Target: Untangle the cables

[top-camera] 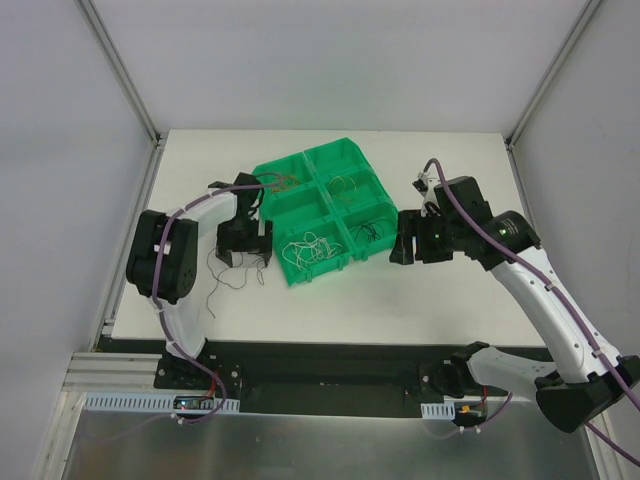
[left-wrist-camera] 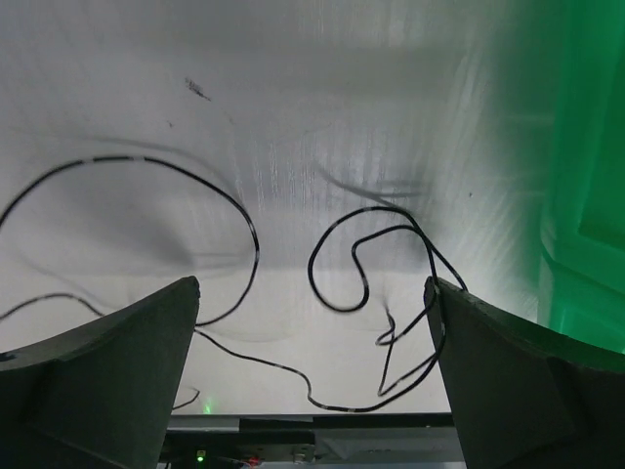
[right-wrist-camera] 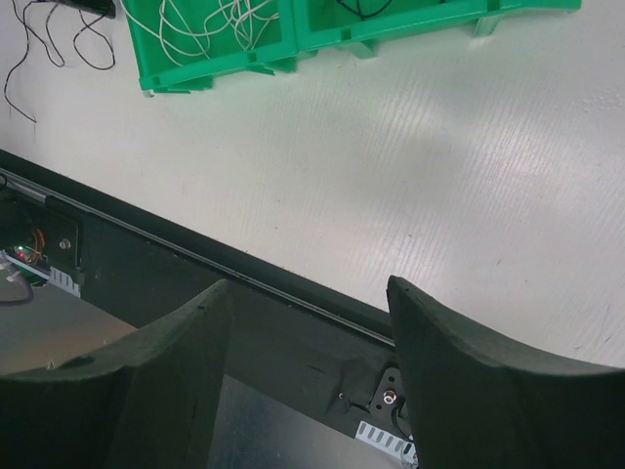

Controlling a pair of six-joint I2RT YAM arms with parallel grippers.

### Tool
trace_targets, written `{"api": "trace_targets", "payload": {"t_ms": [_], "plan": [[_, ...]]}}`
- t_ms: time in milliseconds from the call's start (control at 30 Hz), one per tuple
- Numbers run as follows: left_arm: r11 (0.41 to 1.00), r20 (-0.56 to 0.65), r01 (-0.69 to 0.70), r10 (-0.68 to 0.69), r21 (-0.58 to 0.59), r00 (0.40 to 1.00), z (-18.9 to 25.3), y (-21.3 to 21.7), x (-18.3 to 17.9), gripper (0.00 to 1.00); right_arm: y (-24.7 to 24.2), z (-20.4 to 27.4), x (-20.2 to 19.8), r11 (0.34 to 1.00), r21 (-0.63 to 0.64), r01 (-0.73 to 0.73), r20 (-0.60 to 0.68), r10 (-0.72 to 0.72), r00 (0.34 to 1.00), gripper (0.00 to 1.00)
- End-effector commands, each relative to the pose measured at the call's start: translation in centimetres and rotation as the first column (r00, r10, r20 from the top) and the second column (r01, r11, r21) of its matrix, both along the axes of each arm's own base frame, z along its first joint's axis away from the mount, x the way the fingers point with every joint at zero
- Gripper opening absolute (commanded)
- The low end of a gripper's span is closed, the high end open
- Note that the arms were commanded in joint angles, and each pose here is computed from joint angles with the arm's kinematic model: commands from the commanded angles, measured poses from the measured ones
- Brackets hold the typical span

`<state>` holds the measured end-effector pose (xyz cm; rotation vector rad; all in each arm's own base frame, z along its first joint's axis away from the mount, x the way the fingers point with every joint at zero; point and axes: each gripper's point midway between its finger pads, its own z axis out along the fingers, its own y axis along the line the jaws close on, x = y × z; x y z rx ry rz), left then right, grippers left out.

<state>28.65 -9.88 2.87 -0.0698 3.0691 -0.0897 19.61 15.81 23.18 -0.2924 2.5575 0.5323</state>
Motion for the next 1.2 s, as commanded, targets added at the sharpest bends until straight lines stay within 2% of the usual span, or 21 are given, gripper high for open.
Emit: {"api": "trace_targets", "payload": {"t_ms": [0, 67, 333, 467, 567, 767, 900, 1033, 1167], "plan": [[1.000, -0.051, 0.028, -0.028, -0.012, 0.998, 0.1, -0.4, -0.2, 0.97, 0.0, 1.2, 0.3, 0.999, 0.029, 0.017, 0.038, -0.018, 0.999, 0.66], [0.999, -0.054, 0.044, -0.045, -0.007, 0.998, -0.2, -0.3, 0.0, 0.90, 0.0, 1.1, 0.2, 1.000, 0.027, 0.016, 0.033, -0.017, 0.999, 0.67], [0.999, -0.054, 0.042, -0.043, -0.020, 0.998, 0.4, -0.3, -0.7, 0.23, 0.2, 1.2, 0.5, 0.999, 0.030, 0.018, 0.033, -0.019, 0.999, 0.67], [0.999, 0.015, 0.047, -0.047, 0.009, 0.999, 2.4, 0.4, -0.3, 0.00, 0.2, 1.3, 0.5, 0.999, 0.030, 0.016, 0.033, -0.017, 0.999, 0.67], [0.999, 0.102, 0.052, -0.052, 0.006, 0.993, 5.3, 0.4, 0.7, 0.00, 0.3, 1.2, 0.5, 0.999, 0.030, 0.014, 0.028, -0.015, 0.999, 0.67], [0.989, 0.329, 0.041, 0.008, -0.143, 0.944, 13.3, -2.3, 4.5, 0.00, 0.4, 1.2, 0.6, 0.999, 0.031, 0.015, 0.026, -0.015, 1.000, 0.67], [0.979, 0.431, 0.038, 0.052, -0.198, 0.901, 17.7, -3.2, 6.5, 0.00, 0.3, 1.4, 0.6, 0.999, 0.033, 0.017, 0.029, -0.017, 0.999, 0.66], [0.973, 0.440, 0.012, 0.094, -0.232, 0.893, 19.0, -3.4, 6.7, 0.00, 0.0, 1.7, 0.6, 0.999, 0.027, 0.025, 0.047, -0.026, 0.999, 0.66], [0.968, 0.363, -0.053, 0.142, -0.245, 0.921, 16.9, -2.9, 5.7, 0.00, 0.0, 1.7, 0.6, 0.999, 0.029, 0.023, 0.046, -0.024, 0.999, 0.66]]}}
